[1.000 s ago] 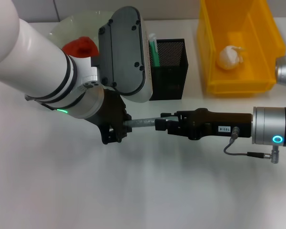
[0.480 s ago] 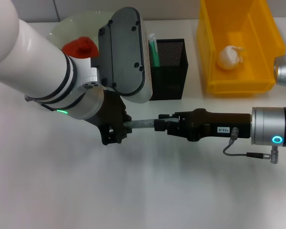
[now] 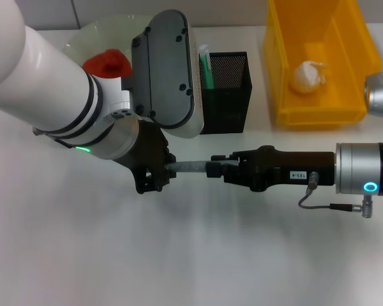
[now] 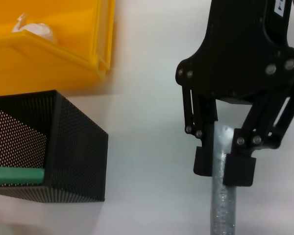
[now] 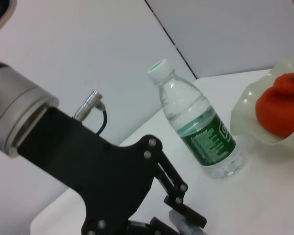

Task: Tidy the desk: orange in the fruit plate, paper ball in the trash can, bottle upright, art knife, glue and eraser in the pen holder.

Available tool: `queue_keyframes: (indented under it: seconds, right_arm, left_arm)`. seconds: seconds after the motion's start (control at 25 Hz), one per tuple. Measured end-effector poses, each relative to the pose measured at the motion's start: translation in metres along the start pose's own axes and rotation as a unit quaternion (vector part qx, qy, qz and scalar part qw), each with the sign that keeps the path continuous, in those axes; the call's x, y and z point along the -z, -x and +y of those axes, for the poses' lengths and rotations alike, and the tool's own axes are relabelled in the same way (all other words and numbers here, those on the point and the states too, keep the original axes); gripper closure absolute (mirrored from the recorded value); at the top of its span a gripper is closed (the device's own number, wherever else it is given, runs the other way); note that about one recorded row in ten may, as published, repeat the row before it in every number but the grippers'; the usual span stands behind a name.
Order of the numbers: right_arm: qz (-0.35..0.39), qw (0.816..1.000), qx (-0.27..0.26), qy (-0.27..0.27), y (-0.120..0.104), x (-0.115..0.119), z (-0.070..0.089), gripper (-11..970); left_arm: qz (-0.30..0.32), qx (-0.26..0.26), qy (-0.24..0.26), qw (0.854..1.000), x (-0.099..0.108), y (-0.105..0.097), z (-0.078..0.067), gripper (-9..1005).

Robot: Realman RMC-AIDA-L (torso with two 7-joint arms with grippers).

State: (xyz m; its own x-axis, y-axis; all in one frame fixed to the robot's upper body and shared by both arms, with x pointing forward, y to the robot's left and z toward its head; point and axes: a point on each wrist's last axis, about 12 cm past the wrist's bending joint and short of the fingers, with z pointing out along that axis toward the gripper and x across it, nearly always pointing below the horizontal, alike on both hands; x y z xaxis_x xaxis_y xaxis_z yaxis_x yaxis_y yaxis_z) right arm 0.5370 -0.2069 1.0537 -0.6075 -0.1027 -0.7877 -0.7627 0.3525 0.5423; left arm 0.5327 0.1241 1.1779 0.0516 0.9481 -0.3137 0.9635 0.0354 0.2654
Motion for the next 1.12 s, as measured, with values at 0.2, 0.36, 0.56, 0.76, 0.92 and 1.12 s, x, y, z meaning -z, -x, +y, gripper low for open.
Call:
queue_keyframes:
  seconds: [0.2, 0.36, 0.56, 0.76, 0.92, 1.12]
  right_arm:
    - [0.004, 1.0, 0.009, 0.002, -0.0004, -0.0016, 0.0013, 751]
    - [0.004, 1.0, 0.021, 0.002, 0.0005, -0.0015, 0.0014, 757]
    - [0.002, 0.999, 0.033, 0.002, 0.0012, -0.0017, 0.0017, 780]
    - [0.0, 0.999, 0.034, 0.002, 0.0033, -0.0022, 0.0014, 788]
    - [0.0, 0.999, 0.036, 0.003, 0.0044, -0.0027, 0.0015, 793]
    - [0.001, 0.999, 0.034, 0.004, 0.0049, -0.0032, 0.0016, 794]
  left_arm:
    - [0.0, -0.001, 0.0, 1.0, 0.0001, 0.0, 0.0001, 813]
    - [0.0, -0.003, 0.001, 1.0, 0.0004, 0.0002, 0.0004, 813]
    - [0.0, -0.003, 0.003, 1.0, 0.0006, 0.0002, 0.0012, 813]
    - [0.001, 0.003, 0.005, 1.0, 0.0006, -0.0001, 0.0034, 813]
    - [0.0, 0.004, 0.006, 1.0, 0.001, -0.0003, 0.0039, 812]
    - [-0.005, 0.007, 0.011, 1.0, 0.0028, -0.001, 0.0059, 809]
